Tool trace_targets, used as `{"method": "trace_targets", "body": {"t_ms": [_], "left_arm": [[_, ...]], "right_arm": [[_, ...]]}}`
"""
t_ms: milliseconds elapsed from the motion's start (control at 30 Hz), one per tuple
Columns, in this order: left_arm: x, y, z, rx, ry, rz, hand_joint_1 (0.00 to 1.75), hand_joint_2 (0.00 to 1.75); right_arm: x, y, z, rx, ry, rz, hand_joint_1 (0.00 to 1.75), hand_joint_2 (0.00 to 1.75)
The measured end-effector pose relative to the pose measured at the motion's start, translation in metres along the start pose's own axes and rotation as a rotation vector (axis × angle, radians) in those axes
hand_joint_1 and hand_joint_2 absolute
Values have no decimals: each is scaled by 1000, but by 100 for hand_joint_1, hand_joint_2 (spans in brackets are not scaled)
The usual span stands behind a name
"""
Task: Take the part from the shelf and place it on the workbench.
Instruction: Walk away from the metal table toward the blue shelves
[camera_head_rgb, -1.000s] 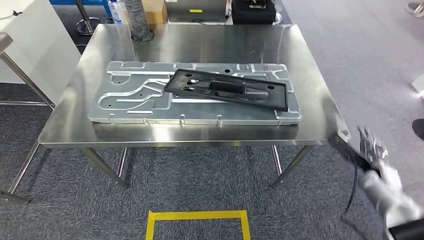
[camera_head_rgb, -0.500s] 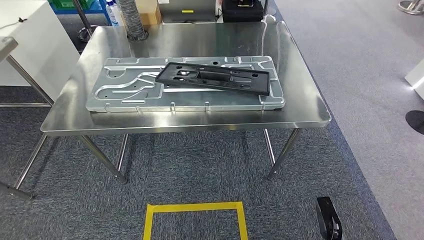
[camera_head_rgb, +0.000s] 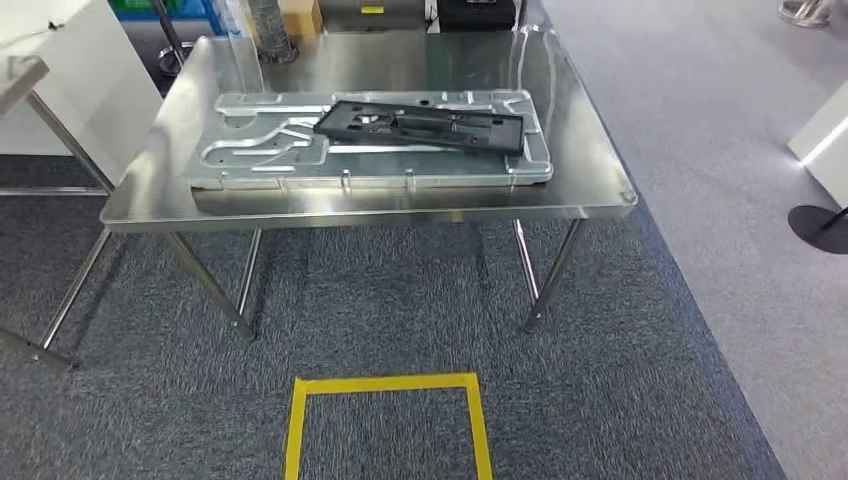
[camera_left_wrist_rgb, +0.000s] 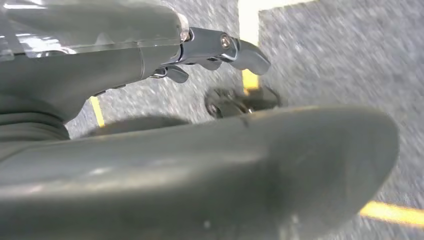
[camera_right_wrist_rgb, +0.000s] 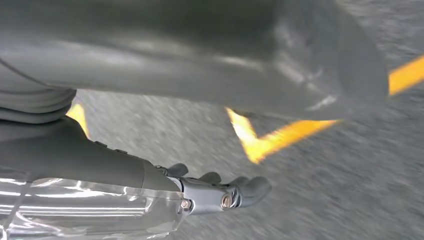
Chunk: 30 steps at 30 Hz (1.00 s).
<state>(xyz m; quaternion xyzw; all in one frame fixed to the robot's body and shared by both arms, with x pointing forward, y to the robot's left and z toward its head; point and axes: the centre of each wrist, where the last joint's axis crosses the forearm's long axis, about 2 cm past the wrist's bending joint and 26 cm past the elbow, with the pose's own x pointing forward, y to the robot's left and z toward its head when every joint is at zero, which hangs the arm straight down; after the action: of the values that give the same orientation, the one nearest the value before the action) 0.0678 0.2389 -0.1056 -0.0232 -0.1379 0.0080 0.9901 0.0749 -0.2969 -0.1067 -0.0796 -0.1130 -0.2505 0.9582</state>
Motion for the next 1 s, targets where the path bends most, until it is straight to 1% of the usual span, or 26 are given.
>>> {"method": "trace_targets", "body": {"t_ms": [100,200,333,533,733,800,867,933,1000], "left_arm": [[-3,-1,0,1,14,-3,0,0],[-5,-2,1,-3,23,-17,0,0],[-4,-3,1,-8,26,-31,0,0],[-5,-4,1,-10,36,-47,0,0],[-8,-4,1,-6,41,-49,0,0],[-6,-4,1,0,41,-50,0,0],[-4,-4,1,8,41,-51,0,0],[-2,-4,0,13,44,-53,0,0],[-3,-2,1,27,54,-58,0,0]], "right_arm": [[-11,9,3,-5,88,-10,0,0],[-18,14,5,2,115,-15,0,0],[-16,15,5,29,82,-33,0,175],[-14,15,4,73,5,-21,0,175],[-16,14,4,90,-42,-4,0,175],[-16,16,5,90,-56,1,0,87],[-17,18,5,88,-61,1,0,87],[-18,19,6,82,-61,1,0,175],[-21,19,6,74,-56,3,0,175]]}}
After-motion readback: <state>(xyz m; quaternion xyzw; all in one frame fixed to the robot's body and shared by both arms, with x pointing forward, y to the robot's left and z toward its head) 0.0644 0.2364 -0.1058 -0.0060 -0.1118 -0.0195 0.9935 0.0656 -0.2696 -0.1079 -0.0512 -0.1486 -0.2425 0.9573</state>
